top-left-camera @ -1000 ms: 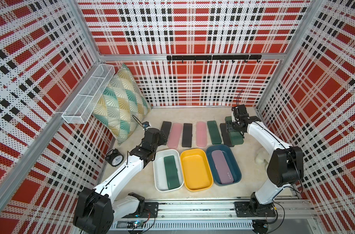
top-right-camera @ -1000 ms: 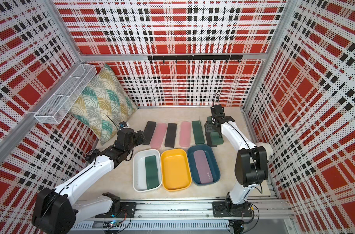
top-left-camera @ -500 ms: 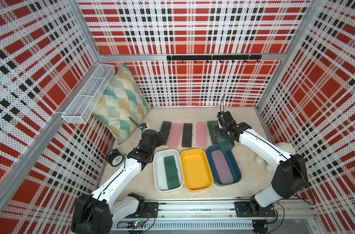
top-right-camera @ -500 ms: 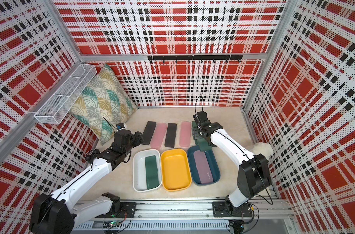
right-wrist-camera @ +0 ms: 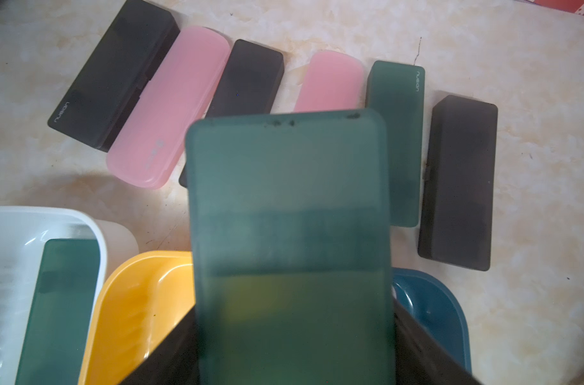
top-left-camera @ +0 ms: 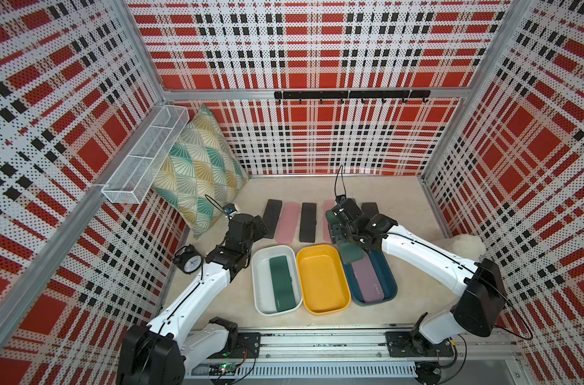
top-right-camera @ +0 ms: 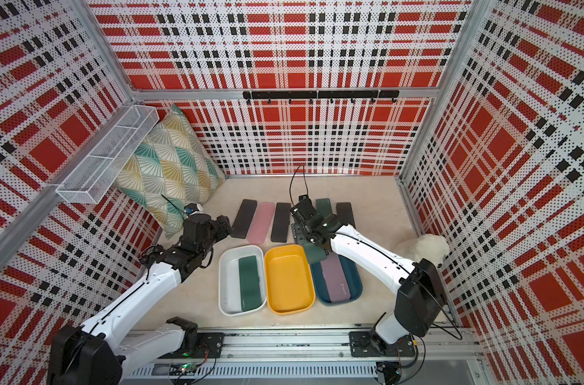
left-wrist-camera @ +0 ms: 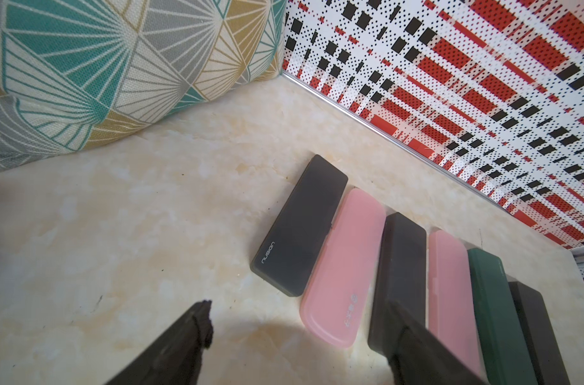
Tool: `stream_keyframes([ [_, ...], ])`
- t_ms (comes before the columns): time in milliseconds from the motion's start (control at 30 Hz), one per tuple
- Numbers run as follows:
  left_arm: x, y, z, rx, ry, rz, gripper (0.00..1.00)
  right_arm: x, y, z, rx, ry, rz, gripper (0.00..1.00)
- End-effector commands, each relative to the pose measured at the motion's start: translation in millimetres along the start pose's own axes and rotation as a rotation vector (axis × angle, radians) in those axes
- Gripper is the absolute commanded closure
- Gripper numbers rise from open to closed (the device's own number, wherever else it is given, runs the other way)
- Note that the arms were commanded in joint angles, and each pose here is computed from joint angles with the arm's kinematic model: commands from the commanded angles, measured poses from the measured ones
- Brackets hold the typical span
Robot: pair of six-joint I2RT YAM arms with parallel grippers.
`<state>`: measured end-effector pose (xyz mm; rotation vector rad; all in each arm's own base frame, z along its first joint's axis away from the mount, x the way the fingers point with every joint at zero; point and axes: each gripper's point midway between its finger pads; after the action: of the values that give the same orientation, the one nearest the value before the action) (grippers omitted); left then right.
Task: Place the pencil cases by color into the storage box
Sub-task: Place the pencil case at the storage box.
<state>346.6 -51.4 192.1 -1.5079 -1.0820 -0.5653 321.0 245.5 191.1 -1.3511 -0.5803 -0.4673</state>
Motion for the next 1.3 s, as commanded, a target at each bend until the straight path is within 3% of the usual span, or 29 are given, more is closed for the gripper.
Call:
stream_keyframes([
  [0,5.3,-4.6,8.1,0.023,-0.034,-0.037,0.16,-1.4,-14.7,14.3,0.006,0.061,-0.039,0.48],
  [467,24.4,-27.2,21.3,0.045,-0.123,-0.152,0.15,-36.2,-12.0,102.9,0.083,0.053,-0.020,0.48],
  [1267,35.6,-38.1,20.5,0.041,-0.152,-0.165,0.15,-83.0,6.1,220.5,0.239,0.057,0.056,0.48],
])
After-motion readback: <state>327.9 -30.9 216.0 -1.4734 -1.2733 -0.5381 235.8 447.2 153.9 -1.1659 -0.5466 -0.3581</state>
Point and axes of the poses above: each gripper's point midway between its finger pads, its own y axis out along the fingers, its own z axis along the line the jaws close on, x = y × z, and after that the axes turned 10 degrees about y, right-handed
